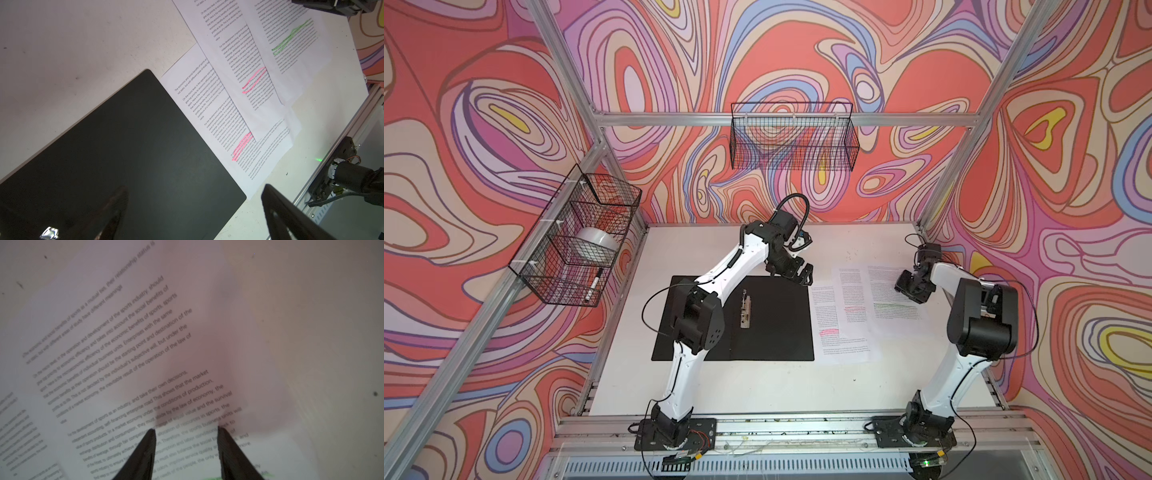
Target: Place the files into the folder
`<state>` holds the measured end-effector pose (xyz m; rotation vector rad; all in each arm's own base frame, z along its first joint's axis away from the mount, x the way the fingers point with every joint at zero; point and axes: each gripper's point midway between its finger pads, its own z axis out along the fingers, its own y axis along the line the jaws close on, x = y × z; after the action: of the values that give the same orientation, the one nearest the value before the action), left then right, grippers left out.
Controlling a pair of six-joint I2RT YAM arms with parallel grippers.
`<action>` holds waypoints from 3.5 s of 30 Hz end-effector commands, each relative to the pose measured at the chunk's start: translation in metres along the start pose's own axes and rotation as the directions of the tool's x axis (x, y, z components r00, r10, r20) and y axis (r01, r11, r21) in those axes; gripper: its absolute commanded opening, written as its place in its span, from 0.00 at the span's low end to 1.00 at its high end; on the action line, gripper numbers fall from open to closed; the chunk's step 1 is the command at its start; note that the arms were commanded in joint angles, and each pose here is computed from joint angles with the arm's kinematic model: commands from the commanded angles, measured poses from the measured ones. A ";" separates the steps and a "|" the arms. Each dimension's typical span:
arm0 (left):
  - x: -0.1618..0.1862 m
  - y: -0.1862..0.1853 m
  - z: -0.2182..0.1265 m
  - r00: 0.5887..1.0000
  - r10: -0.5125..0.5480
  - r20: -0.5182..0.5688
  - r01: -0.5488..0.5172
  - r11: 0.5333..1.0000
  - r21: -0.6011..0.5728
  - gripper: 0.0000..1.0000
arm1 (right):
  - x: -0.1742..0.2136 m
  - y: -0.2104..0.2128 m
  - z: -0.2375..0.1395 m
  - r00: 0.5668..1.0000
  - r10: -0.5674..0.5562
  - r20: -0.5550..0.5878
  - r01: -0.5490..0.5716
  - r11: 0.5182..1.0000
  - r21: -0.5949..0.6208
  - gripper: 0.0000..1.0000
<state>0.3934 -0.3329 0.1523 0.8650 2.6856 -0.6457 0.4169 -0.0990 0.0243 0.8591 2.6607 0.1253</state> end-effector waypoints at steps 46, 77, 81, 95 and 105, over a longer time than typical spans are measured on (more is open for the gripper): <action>0.030 -0.069 0.112 0.972 -0.063 -0.227 0.106 0.977 0.182 1.00 | 0.075 0.020 -0.024 0.987 -0.008 -0.162 -0.014 0.990 -0.140 0.52; 0.040 -0.065 0.139 0.947 -0.132 -0.292 0.193 0.962 0.191 1.00 | 0.157 -0.011 -0.053 0.946 0.072 -0.317 -0.130 0.978 -0.164 0.55; 0.038 -0.066 0.140 0.949 -0.127 -0.287 0.188 0.962 0.196 1.00 | 0.154 -0.002 -0.058 0.946 0.081 -0.314 -0.155 0.964 -0.218 0.55; 0.040 -0.065 0.142 0.948 -0.117 -0.295 0.181 0.963 0.200 1.00 | 0.156 0.025 -0.074 0.945 0.062 -0.320 -0.194 0.895 -0.402 0.49; 0.040 -0.068 0.142 0.949 -0.108 -0.296 0.178 0.959 0.221 1.00 | 0.158 0.047 -0.083 0.940 0.021 -0.340 -0.211 0.818 -0.536 0.44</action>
<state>0.3456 -0.4292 0.0495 0.8561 2.9444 -0.9575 0.2903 0.0267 0.0583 0.8820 2.6385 1.0408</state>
